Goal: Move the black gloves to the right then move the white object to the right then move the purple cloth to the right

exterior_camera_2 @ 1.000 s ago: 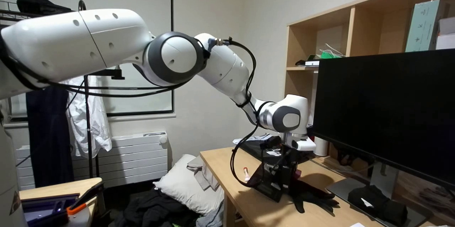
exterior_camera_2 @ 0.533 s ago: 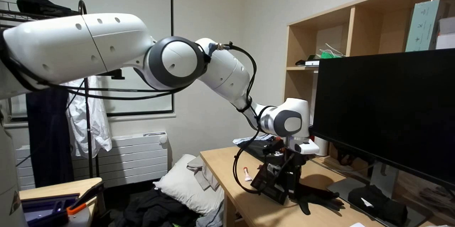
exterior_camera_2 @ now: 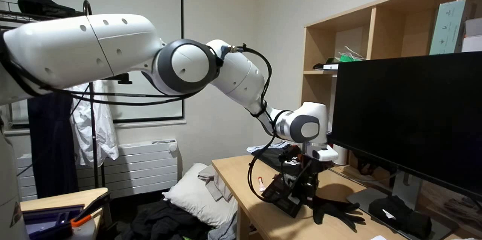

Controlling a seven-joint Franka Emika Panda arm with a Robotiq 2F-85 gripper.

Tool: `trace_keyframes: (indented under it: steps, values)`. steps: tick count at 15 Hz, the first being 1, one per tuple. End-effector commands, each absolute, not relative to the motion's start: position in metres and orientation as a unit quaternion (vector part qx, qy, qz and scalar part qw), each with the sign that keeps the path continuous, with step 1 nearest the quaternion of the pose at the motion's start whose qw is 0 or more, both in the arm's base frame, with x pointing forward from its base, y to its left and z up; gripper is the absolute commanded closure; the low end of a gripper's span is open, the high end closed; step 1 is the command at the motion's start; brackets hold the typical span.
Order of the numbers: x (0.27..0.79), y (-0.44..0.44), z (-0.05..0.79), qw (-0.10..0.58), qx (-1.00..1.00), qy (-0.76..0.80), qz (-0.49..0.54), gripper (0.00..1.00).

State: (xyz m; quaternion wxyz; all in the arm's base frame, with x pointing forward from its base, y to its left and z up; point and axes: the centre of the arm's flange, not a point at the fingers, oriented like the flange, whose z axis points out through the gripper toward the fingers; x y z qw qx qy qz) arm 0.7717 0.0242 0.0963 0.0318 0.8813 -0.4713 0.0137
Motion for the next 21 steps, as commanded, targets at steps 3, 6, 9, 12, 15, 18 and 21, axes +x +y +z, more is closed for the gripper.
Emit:
trace_keyframes:
  steps: [3, 6, 9, 12, 15, 18, 21]
  values:
    - [0.754, 0.021, 0.131, 0.019, 0.901, -0.432, 0.004, 0.95]
    - [0.748, 0.022, 0.166, 0.029, 0.915, -0.402, 0.008, 0.92]
    - [0.741, 0.024, 0.212, 0.023, 0.923, -0.383, 0.026, 0.92]
    - [0.732, 0.019, 0.249, 0.017, 0.925, -0.377, 0.036, 0.93]
    - [0.716, -0.003, 0.278, 0.012, 0.92, -0.39, 0.031, 0.92]
    - [0.702, -0.029, 0.304, 0.004, 0.909, -0.415, 0.036, 0.92]
    - [0.69, -0.05, 0.337, -0.003, 0.898, -0.436, 0.052, 0.93]
